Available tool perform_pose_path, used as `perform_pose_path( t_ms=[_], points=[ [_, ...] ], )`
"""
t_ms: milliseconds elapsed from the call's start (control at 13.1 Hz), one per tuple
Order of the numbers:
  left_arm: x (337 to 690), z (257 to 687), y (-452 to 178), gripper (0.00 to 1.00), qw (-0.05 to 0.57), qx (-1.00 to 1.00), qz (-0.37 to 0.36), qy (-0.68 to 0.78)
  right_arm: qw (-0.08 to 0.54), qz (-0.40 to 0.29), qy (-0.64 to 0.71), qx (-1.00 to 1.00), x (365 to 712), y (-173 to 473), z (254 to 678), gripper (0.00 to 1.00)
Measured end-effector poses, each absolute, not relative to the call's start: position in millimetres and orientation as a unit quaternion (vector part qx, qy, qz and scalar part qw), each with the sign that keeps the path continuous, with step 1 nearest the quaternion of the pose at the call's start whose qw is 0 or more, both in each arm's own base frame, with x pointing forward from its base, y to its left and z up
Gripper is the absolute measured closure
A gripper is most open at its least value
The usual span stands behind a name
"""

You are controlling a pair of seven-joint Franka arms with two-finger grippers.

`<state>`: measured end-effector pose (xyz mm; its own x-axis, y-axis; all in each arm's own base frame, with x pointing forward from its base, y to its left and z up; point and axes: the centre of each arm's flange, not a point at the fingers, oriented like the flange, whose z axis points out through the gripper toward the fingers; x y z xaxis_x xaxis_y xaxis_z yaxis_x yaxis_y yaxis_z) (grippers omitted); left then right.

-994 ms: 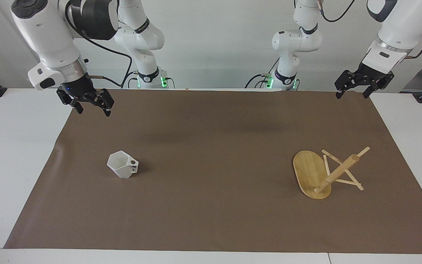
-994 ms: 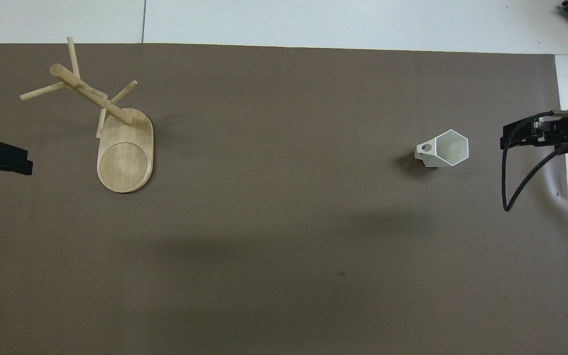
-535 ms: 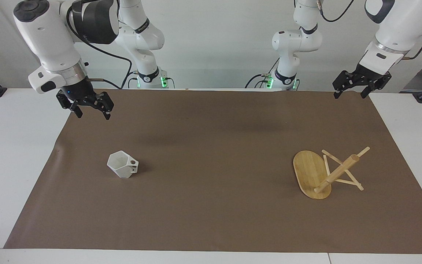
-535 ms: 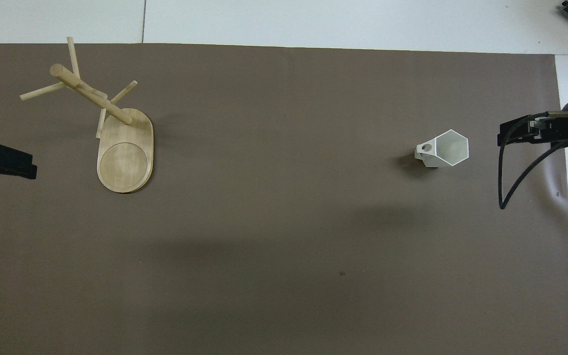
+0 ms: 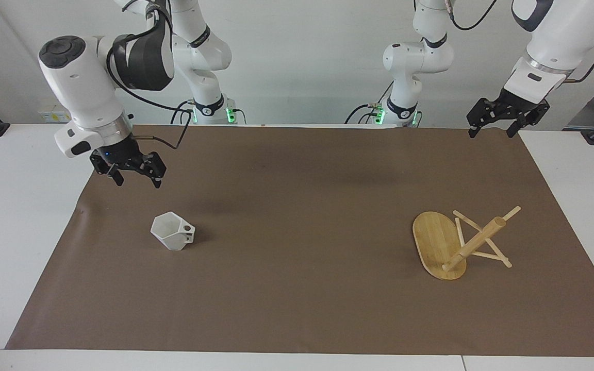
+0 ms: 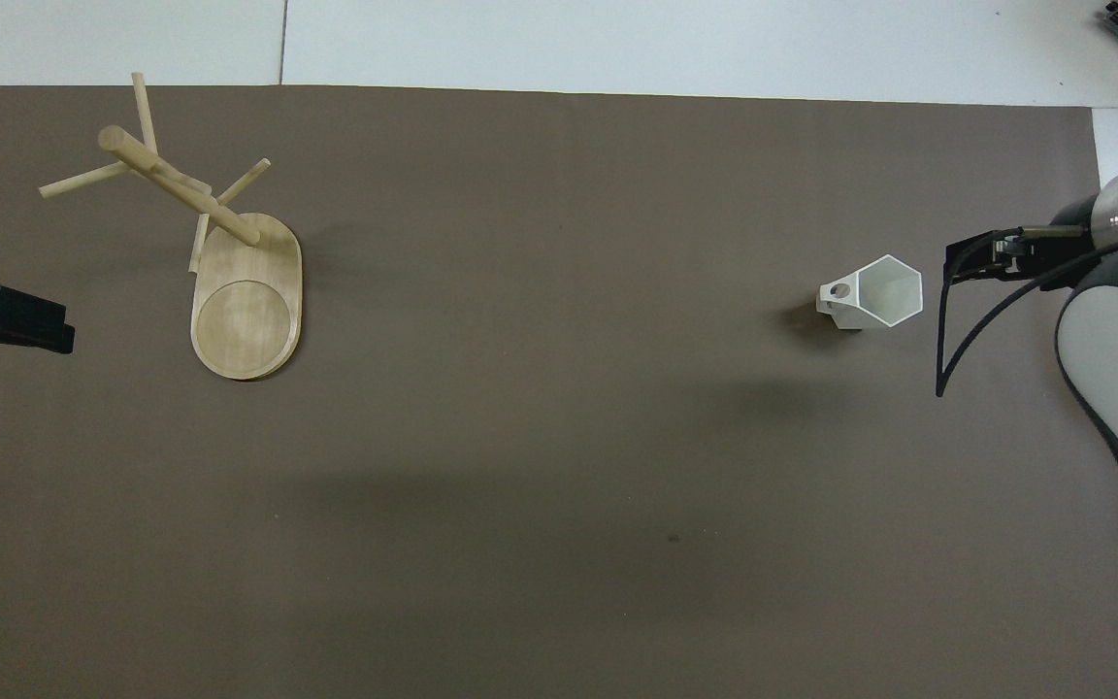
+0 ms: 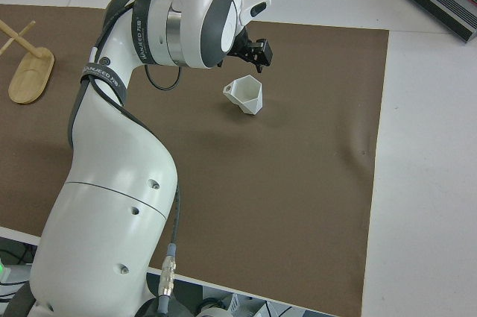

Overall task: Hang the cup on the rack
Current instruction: 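Reach the right gripper to the white hexagonal cup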

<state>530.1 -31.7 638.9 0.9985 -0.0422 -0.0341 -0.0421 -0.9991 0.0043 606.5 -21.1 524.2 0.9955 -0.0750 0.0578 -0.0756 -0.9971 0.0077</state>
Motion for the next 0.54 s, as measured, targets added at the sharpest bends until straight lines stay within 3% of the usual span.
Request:
perform_pose_path(
  t_ms=[535],
  points=[
    [530.1,637.9,-31.3,0.0,0.002,1.0,-0.018,-0.021,0.002,0.031,-0.038,0.999,616.8,-22.5,466.4,0.0]
  ],
)
